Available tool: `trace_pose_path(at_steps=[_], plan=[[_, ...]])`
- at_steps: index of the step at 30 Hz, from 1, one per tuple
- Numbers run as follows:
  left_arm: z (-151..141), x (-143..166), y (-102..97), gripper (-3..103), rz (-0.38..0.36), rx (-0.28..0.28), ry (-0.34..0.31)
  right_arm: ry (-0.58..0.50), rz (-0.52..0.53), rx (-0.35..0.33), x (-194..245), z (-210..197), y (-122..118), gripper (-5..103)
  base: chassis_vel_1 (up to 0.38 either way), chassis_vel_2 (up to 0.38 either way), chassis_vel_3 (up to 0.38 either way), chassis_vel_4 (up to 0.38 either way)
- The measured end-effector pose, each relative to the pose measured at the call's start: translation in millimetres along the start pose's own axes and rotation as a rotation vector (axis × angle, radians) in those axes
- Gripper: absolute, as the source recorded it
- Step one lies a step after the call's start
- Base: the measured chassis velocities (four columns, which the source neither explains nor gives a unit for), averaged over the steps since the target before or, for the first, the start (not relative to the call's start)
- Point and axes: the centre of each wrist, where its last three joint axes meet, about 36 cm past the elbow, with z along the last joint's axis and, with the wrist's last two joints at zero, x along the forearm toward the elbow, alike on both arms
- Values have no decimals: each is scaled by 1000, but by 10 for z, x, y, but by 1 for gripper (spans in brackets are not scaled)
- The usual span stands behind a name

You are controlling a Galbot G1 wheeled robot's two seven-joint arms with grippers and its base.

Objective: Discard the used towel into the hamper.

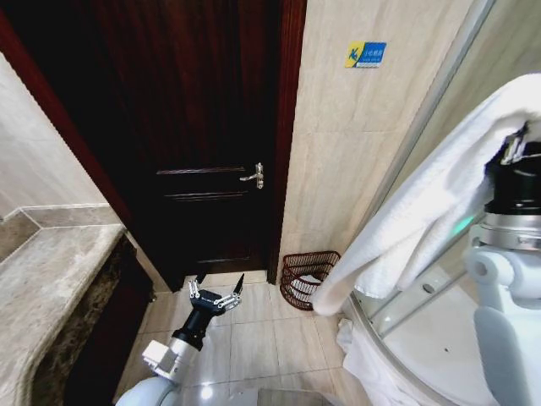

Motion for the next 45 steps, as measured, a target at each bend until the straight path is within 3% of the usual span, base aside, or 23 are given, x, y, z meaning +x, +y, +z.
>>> trace_pose_path(at_steps=[30, 45], plan=[[0, 0, 0, 100, 0, 0, 0, -9, -19, 18, -1, -119, -3, 8, -73, 72, 68, -74], [0, 0, 0, 100, 0, 0, 0, -44, -35, 8, -283, -43, -79, 8, -88, 90, 91, -79]])
